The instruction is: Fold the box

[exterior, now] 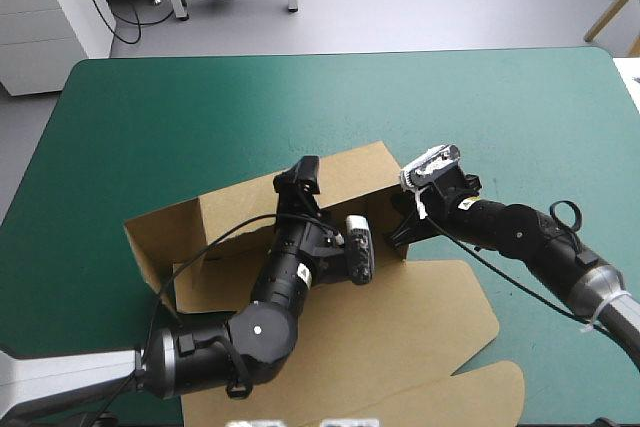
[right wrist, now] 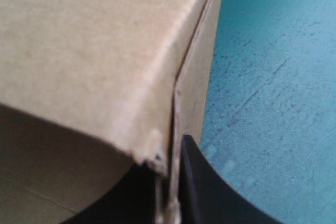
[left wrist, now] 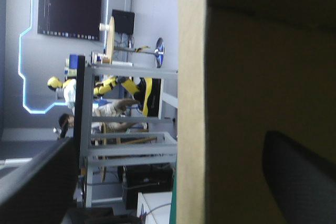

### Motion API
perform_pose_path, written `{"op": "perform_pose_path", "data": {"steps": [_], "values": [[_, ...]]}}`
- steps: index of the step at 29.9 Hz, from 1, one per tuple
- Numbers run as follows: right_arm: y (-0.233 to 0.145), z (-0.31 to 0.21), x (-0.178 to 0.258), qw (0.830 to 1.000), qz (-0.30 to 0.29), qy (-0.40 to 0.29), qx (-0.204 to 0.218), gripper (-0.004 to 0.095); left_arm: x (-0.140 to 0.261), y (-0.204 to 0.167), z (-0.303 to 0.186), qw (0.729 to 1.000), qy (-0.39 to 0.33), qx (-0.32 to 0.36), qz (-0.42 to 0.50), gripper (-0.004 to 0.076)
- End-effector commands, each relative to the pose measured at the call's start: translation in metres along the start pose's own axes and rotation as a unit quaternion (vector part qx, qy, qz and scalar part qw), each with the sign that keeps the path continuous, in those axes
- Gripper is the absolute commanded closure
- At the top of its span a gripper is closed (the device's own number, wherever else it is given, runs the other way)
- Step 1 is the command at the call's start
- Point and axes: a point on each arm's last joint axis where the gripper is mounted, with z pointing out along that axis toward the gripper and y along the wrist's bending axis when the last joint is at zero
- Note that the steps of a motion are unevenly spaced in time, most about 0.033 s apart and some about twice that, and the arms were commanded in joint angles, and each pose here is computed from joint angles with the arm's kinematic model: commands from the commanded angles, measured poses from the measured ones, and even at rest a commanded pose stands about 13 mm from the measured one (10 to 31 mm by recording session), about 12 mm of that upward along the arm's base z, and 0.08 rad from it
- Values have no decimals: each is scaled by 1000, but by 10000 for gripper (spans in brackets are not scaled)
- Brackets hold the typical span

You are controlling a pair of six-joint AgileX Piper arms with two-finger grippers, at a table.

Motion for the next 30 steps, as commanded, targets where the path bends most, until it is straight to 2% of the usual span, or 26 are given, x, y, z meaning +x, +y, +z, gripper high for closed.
{"op": "perform_pose_path", "data": {"steps": [1, 9, 15, 19, 24, 30], "values": [[2, -11, -13, 999, -4, -32, 2, 927, -14, 19, -26, 999, -29, -31, -16, 43], [1, -11, -14, 999, -3, -37, 9, 927, -36, 43, -44, 997, -36, 52, -38, 43], [0, -11, -15, 999, -5, -41, 14, 927, -38, 79, -49, 983, -26, 164, -83, 108], [0, -11, -15, 999, -5, -43, 16, 927, -24, 110, -38, 972, -8, 194, -129, 178], [0, -11, -15, 999, -6, -42, 16, 927, 13, 152, -19, 960, 50, 182, -207, 242], [0, -11, -15, 999, -8, -42, 17, 927, 63, 193, -16, 921, 109, 207, -311, 255]]}}
